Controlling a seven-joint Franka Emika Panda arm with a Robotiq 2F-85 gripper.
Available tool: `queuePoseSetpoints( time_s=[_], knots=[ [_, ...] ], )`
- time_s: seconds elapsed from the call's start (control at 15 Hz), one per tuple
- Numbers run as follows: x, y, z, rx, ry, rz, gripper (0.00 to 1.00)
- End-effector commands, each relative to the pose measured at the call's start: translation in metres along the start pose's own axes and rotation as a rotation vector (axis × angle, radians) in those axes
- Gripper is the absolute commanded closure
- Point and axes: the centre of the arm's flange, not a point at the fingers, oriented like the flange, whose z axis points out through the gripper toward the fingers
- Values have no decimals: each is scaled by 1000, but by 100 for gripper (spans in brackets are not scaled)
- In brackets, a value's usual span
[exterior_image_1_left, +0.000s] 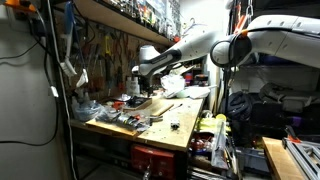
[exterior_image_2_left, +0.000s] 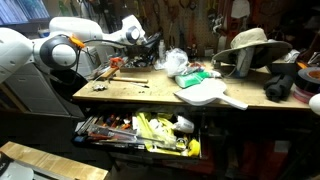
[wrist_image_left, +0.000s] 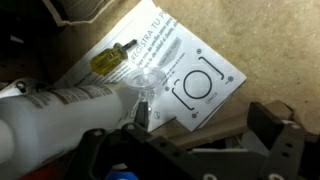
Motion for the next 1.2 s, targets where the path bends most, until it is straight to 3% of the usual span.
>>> queuePoseSetpoints(
  time_s=[0.0, 0.47, 0.87, 1.13],
  knots=[
    [10, 36, 27, -56, 6, -8, 0],
    [16, 47, 37, -103, 30, 58, 0],
    [13, 62, 37, -167, 110, 211, 0],
    [11, 62, 44, -121, 119, 266, 0]
  ],
)
